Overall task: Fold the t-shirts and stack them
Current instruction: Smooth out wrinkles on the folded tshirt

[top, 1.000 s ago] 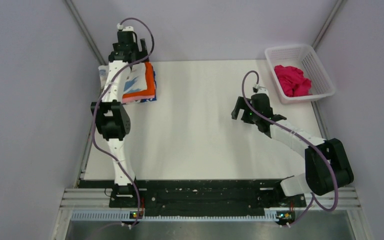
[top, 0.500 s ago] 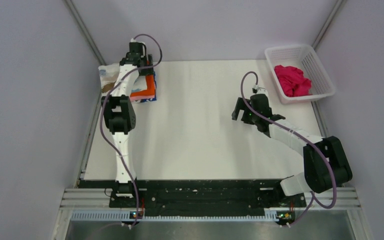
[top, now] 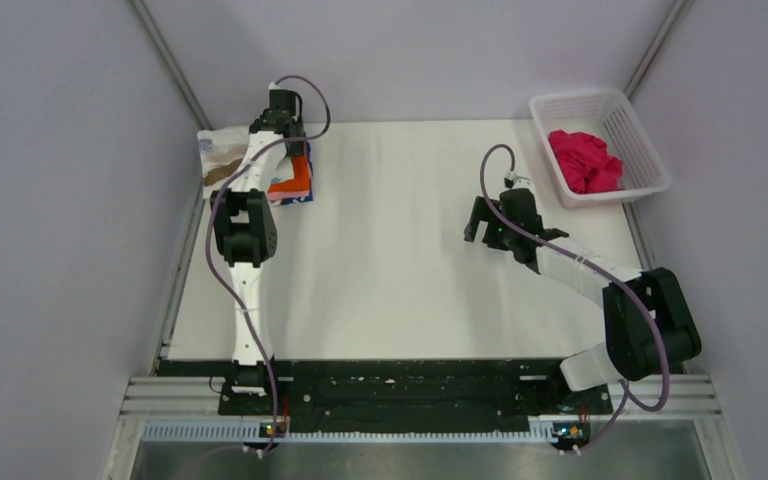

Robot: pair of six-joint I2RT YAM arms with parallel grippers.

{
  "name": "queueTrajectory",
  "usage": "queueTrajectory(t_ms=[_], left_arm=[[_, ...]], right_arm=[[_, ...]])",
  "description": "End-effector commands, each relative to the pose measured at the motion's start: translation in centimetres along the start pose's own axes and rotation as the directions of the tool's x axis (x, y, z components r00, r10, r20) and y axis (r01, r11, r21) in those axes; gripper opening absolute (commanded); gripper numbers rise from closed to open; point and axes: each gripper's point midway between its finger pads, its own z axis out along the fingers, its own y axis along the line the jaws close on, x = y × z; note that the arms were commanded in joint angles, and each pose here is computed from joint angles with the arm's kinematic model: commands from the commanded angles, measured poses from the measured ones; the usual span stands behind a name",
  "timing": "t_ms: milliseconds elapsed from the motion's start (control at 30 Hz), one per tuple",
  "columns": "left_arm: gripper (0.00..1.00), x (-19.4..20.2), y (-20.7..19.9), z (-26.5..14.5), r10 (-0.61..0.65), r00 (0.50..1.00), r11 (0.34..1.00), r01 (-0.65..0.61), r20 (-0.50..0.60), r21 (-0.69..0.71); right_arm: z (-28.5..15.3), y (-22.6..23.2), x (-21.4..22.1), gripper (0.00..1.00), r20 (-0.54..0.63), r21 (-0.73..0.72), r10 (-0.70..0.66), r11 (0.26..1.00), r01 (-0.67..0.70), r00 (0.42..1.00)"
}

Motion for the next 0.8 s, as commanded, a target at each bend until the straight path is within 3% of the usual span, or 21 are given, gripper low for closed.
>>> queueTrajectory(t_ms=[0,433,500,633,767], left_arm=[[0.59,-3.7,2.2,-3.0,-0.022,0.994,0.998,0.028,0.102,-0.054],[0.39,-3.2,3.1,-2.6,0.0,0.996,0.993,0.01,0.089,-0.117],[0.39,-3.8,3.1,-3.1,-0.004,0.995,0.994,0.015,0.105,-0.105],[0.5,-4.4,2.8,-4.1,-0.022,0.993,0.997,0.03,0.115,-0.068],[0.51,-4.4,2.5,-5.0,-0.042,0.992,0.998,0.047,0.115,-0.037]], right_arm=[[0.0,0.5,-2.1,0.99,0.052,-0.011,0.002,1.0,-0.002,0.999],[0.1,0.3,-2.1,0.99,0.049,-0.001,0.001,1.0,-0.001,0.999],[0.2,0.3,-2.1,0.99,0.046,0.002,0.001,1.0,-0.001,0.999],[0.3,0.3,-2.0,0.99,0.042,0.002,0.001,1.0,-0.001,0.999],[0.3,0.3,-1.9,0.99,0.038,0.001,-0.001,1.0,0.001,0.999]])
